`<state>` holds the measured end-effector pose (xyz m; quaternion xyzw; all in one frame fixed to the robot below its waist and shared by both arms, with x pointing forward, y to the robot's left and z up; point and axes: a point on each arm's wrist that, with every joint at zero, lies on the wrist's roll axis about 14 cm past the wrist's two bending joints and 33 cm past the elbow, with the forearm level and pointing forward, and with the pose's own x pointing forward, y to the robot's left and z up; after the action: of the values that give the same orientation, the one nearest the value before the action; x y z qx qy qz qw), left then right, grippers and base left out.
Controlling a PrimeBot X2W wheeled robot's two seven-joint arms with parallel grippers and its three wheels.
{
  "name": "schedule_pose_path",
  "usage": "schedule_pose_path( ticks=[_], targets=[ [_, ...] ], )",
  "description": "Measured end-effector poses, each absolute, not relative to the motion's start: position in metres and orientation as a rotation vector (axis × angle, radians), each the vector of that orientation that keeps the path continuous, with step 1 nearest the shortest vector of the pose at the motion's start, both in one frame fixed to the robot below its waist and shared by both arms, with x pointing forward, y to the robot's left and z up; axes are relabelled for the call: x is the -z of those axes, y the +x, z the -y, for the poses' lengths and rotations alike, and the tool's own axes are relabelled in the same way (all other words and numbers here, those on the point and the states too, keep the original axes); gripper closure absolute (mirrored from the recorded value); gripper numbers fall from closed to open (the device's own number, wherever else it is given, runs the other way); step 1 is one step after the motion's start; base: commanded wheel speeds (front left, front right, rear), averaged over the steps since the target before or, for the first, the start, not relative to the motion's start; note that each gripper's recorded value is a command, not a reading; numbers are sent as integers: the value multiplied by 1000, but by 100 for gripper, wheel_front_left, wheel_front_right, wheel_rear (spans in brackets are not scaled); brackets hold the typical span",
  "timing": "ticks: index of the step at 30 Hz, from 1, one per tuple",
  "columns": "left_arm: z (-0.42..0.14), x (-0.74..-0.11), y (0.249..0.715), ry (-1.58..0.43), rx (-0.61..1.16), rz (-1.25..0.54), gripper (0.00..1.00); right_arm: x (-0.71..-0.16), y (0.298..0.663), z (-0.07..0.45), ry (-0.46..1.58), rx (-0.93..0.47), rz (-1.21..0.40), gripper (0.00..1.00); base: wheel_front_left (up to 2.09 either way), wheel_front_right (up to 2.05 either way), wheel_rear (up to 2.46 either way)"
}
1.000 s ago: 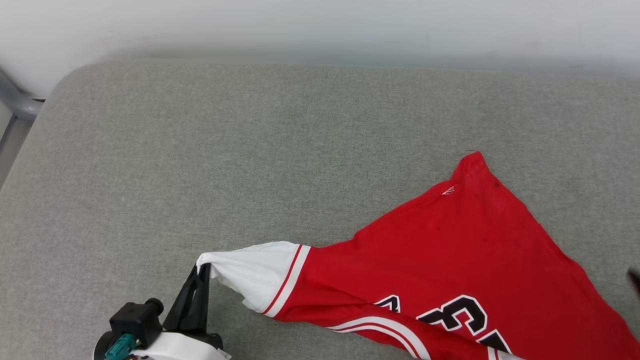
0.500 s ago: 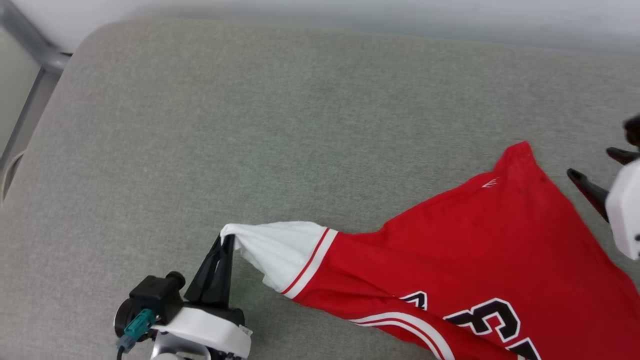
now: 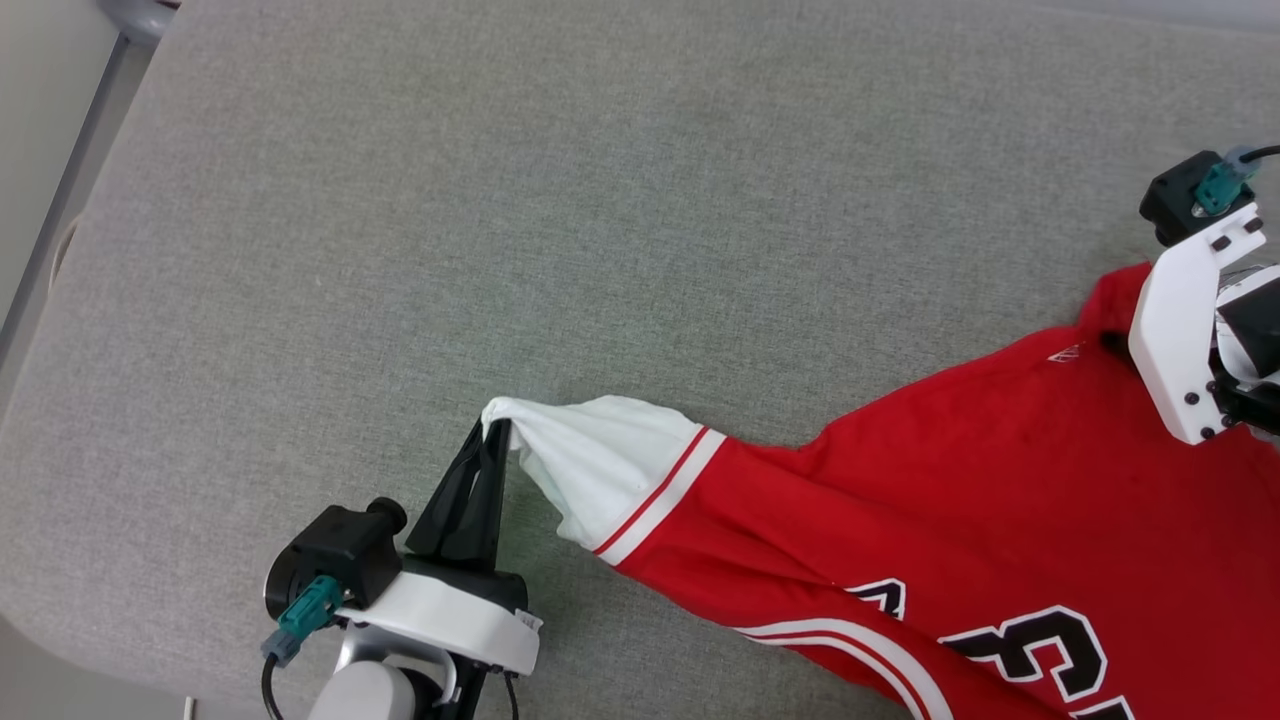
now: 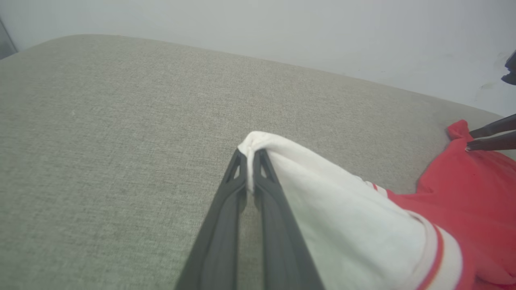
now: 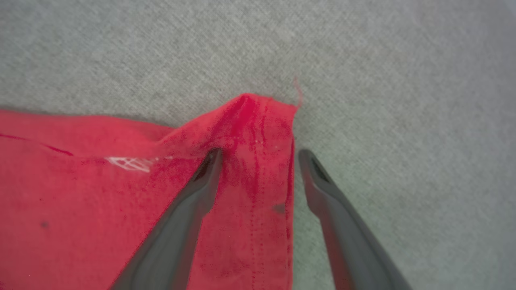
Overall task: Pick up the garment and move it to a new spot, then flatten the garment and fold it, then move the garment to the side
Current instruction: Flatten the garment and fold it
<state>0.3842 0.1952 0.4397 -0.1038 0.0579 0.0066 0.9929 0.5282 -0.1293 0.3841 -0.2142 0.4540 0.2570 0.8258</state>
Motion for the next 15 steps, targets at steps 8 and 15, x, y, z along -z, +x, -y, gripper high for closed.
schedule_pose_path(
  ticks=[8,15],
  targets=[
    [-200,-435,388,-209,-31,-126,100,-352,522,129,-489,-577,-1039,85,0,0,0],
    [-201,-445,389,-198,-21,-95,100,-380,532,114,-432,-615,-813,100,0,0,0]
  ],
)
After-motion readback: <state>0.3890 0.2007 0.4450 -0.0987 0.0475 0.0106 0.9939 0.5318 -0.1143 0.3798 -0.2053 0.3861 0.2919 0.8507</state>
